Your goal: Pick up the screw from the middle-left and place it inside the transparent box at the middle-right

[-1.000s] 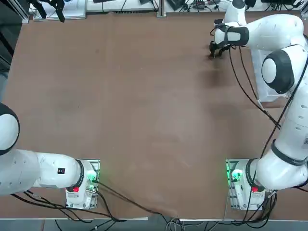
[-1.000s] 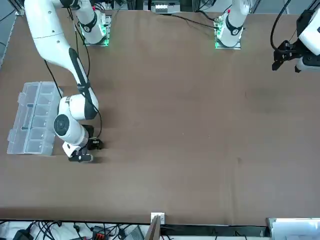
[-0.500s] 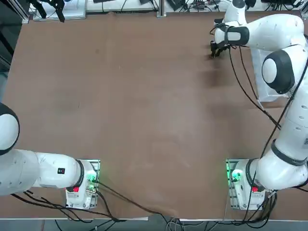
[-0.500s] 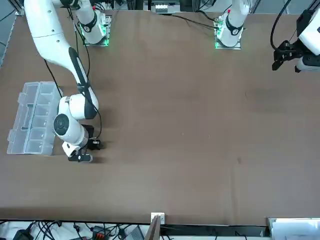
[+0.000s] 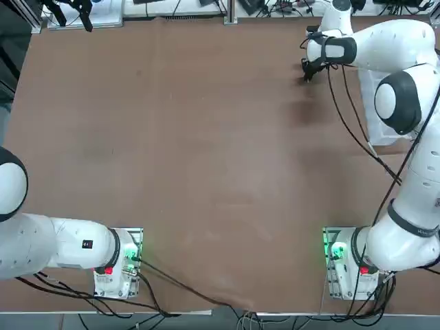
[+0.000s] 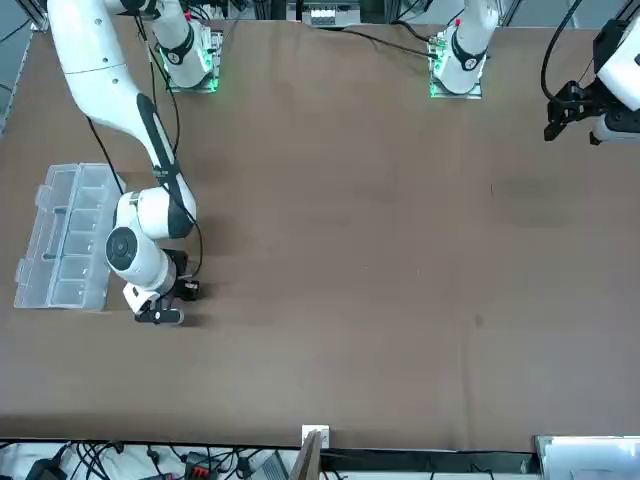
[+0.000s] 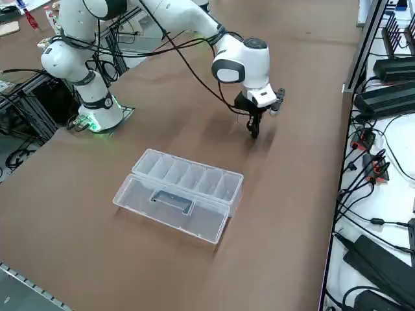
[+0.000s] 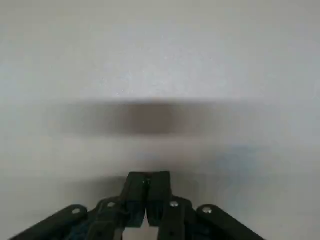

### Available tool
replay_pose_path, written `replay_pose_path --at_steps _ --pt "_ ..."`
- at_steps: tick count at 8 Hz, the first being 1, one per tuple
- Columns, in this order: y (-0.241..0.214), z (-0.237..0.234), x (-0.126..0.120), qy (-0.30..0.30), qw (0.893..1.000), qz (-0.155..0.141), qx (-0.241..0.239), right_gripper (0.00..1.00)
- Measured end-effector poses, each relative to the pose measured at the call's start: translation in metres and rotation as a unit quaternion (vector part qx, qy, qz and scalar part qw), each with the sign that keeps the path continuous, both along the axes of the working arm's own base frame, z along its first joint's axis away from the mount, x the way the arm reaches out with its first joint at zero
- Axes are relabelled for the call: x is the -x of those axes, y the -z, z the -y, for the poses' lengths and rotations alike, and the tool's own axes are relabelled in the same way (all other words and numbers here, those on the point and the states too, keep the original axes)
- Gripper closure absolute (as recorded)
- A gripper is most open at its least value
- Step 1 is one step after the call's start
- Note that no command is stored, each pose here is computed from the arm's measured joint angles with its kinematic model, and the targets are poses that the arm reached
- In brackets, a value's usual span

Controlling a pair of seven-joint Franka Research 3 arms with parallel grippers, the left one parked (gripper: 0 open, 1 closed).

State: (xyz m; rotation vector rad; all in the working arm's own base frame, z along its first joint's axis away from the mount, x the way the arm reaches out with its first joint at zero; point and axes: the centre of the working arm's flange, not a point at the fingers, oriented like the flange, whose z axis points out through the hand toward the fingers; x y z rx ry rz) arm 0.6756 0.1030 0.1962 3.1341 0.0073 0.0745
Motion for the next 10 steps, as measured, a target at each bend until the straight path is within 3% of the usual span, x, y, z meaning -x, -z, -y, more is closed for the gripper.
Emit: replay_pose_path --at_steps 4,7,10 --pt "-0.053 0.02 -0.009 0.007 1.0 0.02 0.002 0.95" --pt "-0.113 0.118 -0.004 -0.037 0.999 -0.005 0.011 0.95" --pt "-0.133 0.216 0.014 -0.093 0.995 -0.03 0.01 0.95"
